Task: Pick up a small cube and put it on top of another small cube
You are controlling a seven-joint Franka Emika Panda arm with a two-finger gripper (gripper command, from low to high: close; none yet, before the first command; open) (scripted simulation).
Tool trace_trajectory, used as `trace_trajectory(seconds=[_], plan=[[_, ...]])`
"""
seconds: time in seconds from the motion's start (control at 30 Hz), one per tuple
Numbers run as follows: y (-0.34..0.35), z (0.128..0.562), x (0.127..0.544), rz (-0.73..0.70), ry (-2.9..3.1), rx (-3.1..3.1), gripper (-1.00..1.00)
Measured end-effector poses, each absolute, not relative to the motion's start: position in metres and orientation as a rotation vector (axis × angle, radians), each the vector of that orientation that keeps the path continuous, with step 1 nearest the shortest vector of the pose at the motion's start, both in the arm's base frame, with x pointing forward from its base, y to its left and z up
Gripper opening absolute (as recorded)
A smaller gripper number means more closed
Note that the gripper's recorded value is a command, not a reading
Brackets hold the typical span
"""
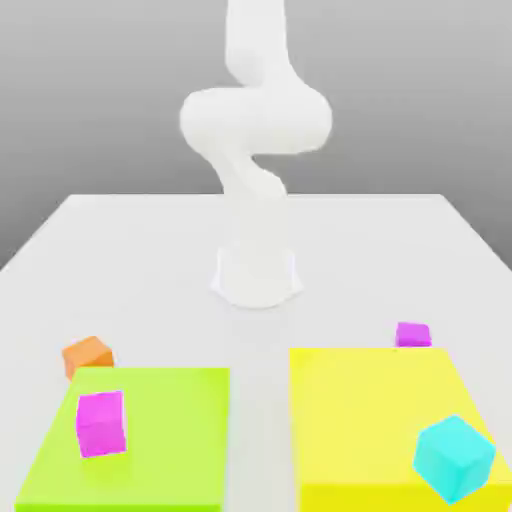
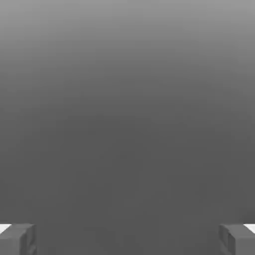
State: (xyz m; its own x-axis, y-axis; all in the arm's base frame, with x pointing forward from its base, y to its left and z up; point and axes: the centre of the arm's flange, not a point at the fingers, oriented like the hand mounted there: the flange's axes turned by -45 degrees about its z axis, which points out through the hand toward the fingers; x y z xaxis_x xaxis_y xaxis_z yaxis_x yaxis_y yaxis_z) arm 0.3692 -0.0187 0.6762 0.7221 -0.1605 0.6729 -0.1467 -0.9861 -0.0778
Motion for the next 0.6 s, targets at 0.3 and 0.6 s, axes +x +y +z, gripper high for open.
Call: trace_trajectory(seconds=[0.3, 0.6], plan=[[-0.104, 0.542, 0.414, -0.825, 1.123, -2.760, 0.00], [-0.188, 0.405, 0.397, -0.521, 1.909, -2.370, 0.00]])
